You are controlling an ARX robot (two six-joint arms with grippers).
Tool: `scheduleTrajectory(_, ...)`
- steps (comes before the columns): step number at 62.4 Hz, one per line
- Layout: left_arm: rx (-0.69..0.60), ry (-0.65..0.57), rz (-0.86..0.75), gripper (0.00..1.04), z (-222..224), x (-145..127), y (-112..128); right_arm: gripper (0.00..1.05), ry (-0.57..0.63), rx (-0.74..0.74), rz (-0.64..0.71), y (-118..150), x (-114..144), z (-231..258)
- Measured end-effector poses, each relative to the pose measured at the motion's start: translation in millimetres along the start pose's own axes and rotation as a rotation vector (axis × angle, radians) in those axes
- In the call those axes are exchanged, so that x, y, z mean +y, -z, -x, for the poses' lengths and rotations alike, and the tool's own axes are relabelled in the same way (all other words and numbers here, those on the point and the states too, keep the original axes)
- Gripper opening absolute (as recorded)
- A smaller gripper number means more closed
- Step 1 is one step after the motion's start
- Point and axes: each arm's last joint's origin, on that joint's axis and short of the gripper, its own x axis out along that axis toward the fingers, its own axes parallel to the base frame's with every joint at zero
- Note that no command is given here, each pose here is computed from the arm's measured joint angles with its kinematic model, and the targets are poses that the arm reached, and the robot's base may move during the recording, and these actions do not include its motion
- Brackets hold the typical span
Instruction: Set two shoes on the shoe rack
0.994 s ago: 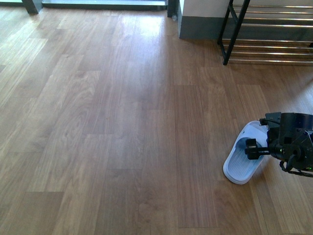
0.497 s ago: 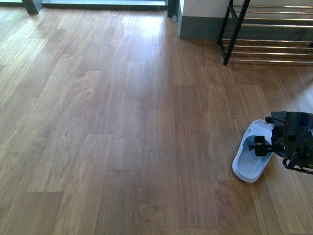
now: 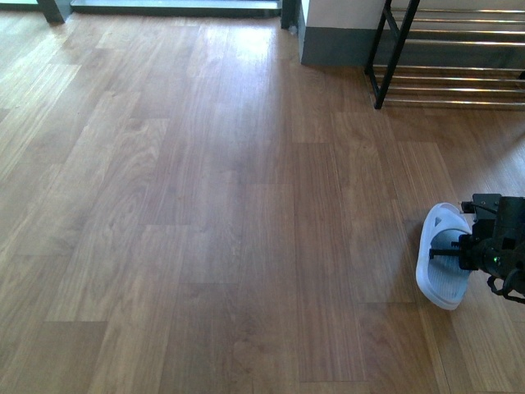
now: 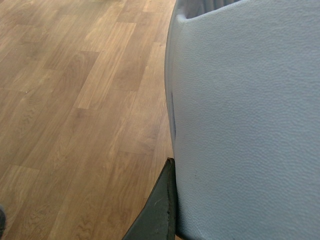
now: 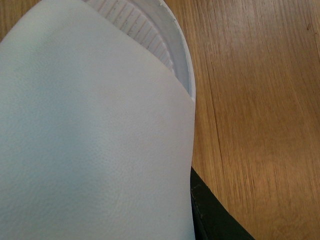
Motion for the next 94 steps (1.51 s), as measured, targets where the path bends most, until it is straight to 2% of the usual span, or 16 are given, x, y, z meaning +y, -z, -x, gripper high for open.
scheduleTrajectory(15,0.000,0.000,0.000,0.02,0.0,0.0,0.0,0.01,-0.020,-0.110,-0.011,-24.5,-12.2,50.3)
scheduleTrajectory(31,0.000,0.000,0.000,0.02,0.0,0.0,0.0,0.01,-0.054,-0.199,-0.014,-56.4,-23.7,135.6)
scheduleTrajectory(65,0.000,0.000,0.000,0.02,0.0,0.0,0.0,0.01,-0.120,-0.265,-0.020,-60.5,-35.8,329.9)
scheduleTrajectory(84,0.000,0.000,0.000,0.02,0.0,0.0,0.0,0.01,-0.101,-0.388,-0.094,-59.4,-48.1,400.9)
scheduleTrajectory(94,0.000,0.000,0.000,0.02,0.0,0.0,0.0,0.01,-0.087,-0.460,-0.137,-61.5,-53.2,414.7)
